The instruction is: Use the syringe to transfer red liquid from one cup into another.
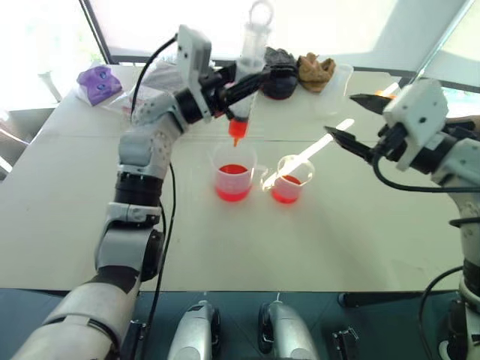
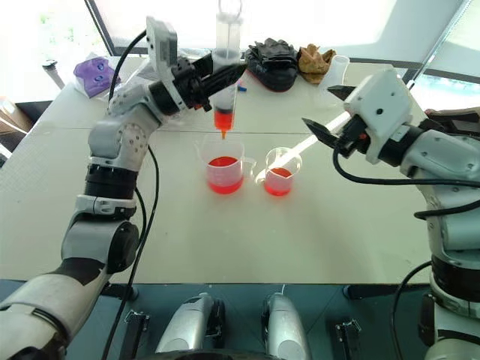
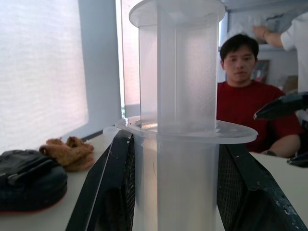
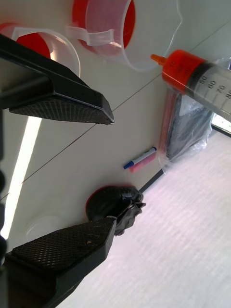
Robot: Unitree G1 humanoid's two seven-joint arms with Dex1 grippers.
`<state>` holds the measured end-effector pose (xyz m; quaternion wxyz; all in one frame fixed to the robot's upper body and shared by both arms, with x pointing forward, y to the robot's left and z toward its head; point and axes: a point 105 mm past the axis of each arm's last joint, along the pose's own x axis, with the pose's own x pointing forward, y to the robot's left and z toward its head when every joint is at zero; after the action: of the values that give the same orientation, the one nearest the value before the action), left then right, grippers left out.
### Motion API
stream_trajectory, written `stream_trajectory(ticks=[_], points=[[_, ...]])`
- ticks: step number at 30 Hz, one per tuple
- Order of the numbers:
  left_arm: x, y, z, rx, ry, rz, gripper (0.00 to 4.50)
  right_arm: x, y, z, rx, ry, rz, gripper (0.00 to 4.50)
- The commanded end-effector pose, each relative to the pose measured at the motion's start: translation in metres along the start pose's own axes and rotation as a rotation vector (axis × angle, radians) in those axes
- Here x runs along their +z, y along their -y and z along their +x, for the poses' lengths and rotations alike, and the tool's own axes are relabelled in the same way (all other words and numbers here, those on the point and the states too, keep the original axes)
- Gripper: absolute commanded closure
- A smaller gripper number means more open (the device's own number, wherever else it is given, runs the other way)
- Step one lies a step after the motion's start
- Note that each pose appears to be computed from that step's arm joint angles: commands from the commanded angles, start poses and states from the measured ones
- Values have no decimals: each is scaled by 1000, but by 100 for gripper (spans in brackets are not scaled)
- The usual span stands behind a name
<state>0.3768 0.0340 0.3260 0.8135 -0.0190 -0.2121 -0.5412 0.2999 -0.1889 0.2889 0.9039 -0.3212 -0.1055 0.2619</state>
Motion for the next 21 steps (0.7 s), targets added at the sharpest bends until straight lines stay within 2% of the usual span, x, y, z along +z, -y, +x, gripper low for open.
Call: stream_trajectory(ticks=[1,6,9,13,21], points=[[19,19,27,-96,81,13,290,5,14,-12,-78,4,-36,135],[8,29,50,-130,113,-28,290,0,19,-19,-120,-23,-51,135],[-11,38,62,-151,108,-84,290,0,30,-25,-198,-35,-115,135],[-38,52,64,-172,71,-111,290,16,43,-29,-282,9,-170,135],[-62,63,67,-173,33,-84,290,55,46,-8,-298,152,-235,135]])
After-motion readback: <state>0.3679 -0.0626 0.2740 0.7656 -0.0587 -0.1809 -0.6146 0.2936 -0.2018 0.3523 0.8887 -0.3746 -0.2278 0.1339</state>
